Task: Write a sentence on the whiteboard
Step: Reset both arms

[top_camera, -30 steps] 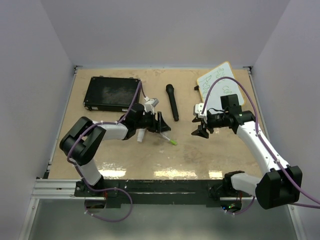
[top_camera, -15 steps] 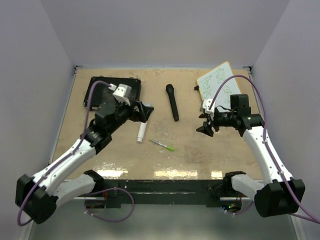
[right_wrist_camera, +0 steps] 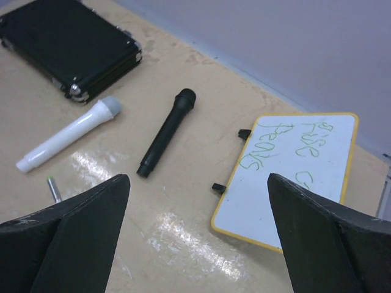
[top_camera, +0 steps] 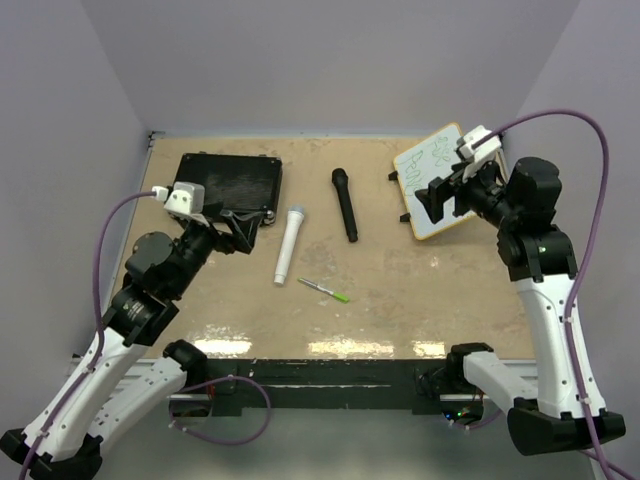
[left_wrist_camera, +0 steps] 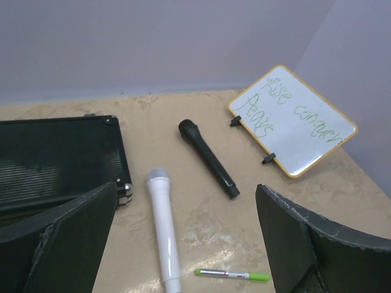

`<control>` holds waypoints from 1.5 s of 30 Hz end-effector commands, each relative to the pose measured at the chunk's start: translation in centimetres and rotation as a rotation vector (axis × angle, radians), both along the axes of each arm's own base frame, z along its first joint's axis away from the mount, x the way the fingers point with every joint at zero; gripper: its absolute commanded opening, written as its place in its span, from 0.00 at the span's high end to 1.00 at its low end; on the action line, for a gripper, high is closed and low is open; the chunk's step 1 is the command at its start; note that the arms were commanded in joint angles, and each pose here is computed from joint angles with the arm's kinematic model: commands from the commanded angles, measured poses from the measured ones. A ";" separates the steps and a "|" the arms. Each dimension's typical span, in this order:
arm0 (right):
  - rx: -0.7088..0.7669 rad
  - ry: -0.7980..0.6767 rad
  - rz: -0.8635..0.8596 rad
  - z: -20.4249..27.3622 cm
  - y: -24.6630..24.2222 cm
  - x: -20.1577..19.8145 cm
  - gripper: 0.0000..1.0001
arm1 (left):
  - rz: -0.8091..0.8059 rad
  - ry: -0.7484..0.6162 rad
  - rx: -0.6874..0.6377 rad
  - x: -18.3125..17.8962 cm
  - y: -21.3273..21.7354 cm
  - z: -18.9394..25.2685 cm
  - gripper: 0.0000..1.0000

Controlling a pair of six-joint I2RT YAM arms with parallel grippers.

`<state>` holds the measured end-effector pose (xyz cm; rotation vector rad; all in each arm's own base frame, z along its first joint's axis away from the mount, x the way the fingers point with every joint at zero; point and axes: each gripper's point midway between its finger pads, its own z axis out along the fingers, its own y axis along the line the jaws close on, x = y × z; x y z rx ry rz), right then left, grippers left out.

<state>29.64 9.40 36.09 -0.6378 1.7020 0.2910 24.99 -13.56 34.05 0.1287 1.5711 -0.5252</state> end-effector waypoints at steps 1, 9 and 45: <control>0.185 -0.063 -0.204 5.5 -1.9 1.0 0.01 | 0.051 0.031 0.080 -0.6 1.7 -0.4 0.00; 0.326 -0.072 -0.315 6.2 -2.9 0.9 0.01 | 0.041 0.059 0.075 -0.5 1.4 -0.5 0.00; 0.330 -0.065 -0.317 5.2 -2.9 0.9 0.01 | 0.052 0.089 0.083 -0.3 1.4 -1.6 0.00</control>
